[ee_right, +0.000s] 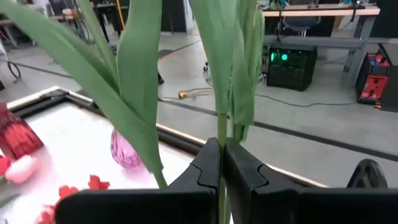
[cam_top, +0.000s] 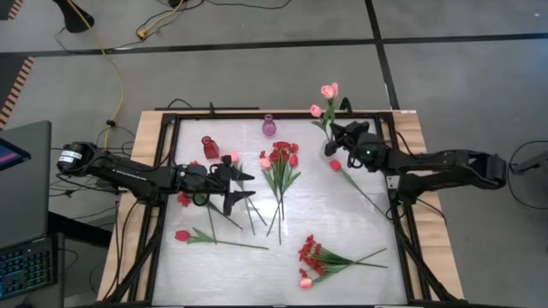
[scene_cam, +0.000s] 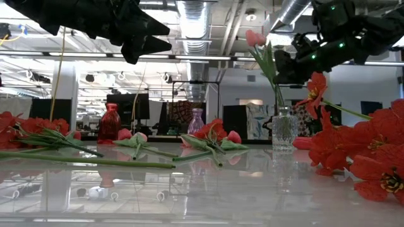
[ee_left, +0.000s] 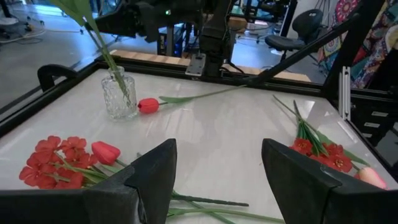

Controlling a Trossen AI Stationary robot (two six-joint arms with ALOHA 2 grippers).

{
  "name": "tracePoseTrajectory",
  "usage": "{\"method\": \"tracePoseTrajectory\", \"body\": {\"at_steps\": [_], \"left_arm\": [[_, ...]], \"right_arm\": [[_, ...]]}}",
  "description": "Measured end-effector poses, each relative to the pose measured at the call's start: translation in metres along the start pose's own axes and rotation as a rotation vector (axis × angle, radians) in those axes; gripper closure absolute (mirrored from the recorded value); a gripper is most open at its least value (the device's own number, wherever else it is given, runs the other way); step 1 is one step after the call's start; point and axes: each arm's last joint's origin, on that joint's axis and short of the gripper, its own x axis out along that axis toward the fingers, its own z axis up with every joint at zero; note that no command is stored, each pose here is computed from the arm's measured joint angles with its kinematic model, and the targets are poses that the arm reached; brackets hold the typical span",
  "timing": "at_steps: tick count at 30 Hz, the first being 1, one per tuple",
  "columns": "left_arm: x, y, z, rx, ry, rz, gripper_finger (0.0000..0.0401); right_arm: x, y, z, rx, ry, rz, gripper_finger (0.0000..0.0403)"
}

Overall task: Sort flowers into vase by color
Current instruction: Put the top right pink tulip into the transparent vase, then put the top left pink tulip into the transparent vase

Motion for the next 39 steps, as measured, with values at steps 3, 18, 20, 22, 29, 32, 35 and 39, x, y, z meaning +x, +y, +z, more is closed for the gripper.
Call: {"method": "tracePoseTrajectory", "body": {"at_steps": [3,18,20,22,29,32,35,39], "left_arm": [[0.0,0.0,0.0,-0.001,0.001,-0.003,0.0178],[0.0,0.0,0.0,-0.017,0.003,-0.011,0.0178],[0.0,-0.001,-0.001,-0.019,0.008,-0.02,0.0178],[0.0,-0.001,-0.001,-0.025,0.009,-0.025,0.0178],[0.0,-0.001,-0.001,-0.035,0.009,-0.025,0.0178],[0.0,-0.001,-0.001,-0.042,0.009,-0.025,0.0178],[0.0,-0.001,0.0,-0.044,0.008,-0.025,0.0178],[0.0,-0.001,-0.001,-0.047,0.009,-0.025,0.0178]], "right_arm": [[0.003,0.002,-0.005,-0.017,0.023,-0.002,0.0365],[-0.002,0.006,-0.006,-0.094,0.036,0.023,0.034],[-0.004,0.005,-0.005,-0.099,0.039,0.02,0.033],[-0.006,0.003,-0.003,-0.115,0.043,0.018,0.032],[-0.017,-0.003,0.005,-0.151,0.03,0.02,0.0291],[-0.022,-0.006,0.009,-0.167,0.027,0.021,0.0283],[-0.028,-0.01,0.013,-0.168,0.025,0.024,0.0276],[-0.035,-0.014,0.016,-0.191,0.062,0.033,0.0265]]}}
